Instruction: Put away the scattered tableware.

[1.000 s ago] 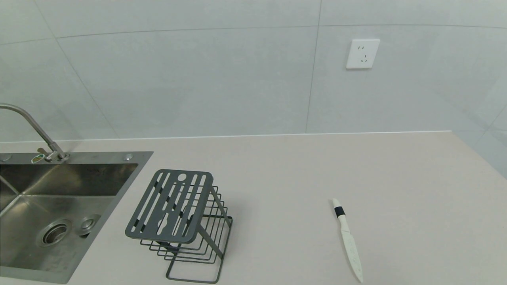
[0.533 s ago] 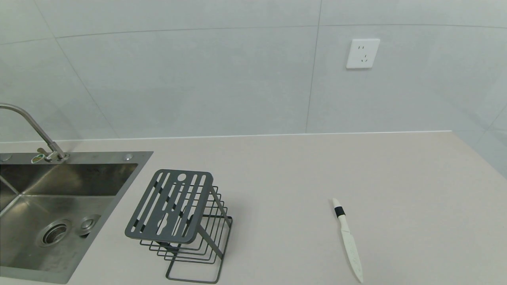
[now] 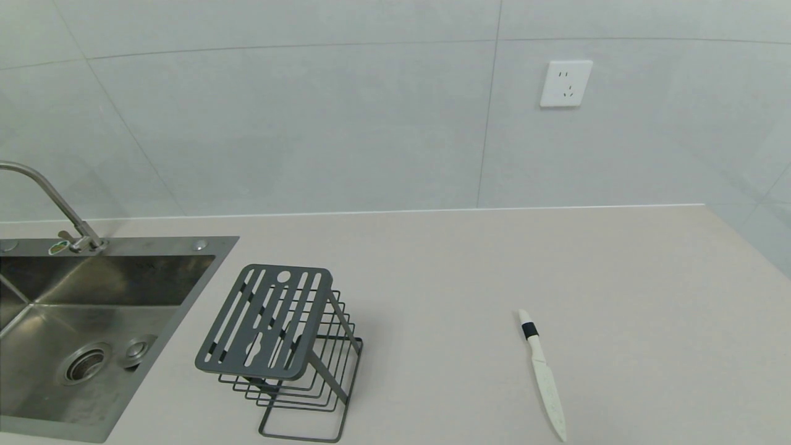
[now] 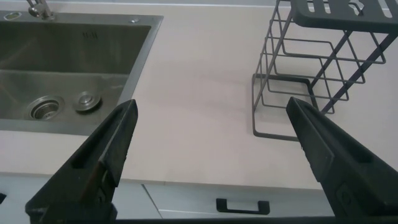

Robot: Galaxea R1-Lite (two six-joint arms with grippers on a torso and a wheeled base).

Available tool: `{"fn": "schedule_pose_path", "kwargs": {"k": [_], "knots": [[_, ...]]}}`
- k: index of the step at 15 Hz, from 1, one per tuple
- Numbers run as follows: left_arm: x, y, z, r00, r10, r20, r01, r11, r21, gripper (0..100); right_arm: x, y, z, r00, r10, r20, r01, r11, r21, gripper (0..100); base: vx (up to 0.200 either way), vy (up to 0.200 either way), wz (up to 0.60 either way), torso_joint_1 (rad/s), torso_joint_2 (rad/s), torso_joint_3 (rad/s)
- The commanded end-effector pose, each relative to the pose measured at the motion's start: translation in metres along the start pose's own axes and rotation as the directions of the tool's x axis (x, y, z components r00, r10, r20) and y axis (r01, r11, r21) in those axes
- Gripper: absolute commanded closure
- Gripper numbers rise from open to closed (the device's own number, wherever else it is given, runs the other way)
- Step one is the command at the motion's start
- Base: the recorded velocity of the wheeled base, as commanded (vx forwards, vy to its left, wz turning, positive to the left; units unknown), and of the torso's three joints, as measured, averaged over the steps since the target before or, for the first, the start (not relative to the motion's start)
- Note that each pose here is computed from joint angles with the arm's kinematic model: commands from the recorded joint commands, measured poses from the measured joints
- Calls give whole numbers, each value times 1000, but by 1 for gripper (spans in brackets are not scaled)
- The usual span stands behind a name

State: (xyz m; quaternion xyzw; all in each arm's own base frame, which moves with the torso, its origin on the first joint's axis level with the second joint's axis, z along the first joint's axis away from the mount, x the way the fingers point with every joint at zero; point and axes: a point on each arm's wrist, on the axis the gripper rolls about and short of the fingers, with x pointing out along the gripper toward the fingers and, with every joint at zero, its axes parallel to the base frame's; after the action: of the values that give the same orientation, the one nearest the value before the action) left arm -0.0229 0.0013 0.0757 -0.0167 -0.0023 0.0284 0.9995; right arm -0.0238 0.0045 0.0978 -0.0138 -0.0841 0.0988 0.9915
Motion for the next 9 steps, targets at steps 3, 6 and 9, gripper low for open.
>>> {"fn": "schedule_pose_path", "kwargs": {"k": [3,6,9], "knots": [[0,0,0,1000,-2,-1,2,1000,6,0,33,-5,28,966,130,-224,-117,991,72,0,0,0,0,0,0,0],[0,0,0,1000,-2,-2,2,1000,6,0,75,-8,38,899,230,-372,-195,972,130,0,0,0,0,0,0,0],[0,0,0,1000,-2,-1,2,1000,4,0,103,-8,34,867,253,-429,-219,967,127,0,0,0,0,0,0,0]]}}
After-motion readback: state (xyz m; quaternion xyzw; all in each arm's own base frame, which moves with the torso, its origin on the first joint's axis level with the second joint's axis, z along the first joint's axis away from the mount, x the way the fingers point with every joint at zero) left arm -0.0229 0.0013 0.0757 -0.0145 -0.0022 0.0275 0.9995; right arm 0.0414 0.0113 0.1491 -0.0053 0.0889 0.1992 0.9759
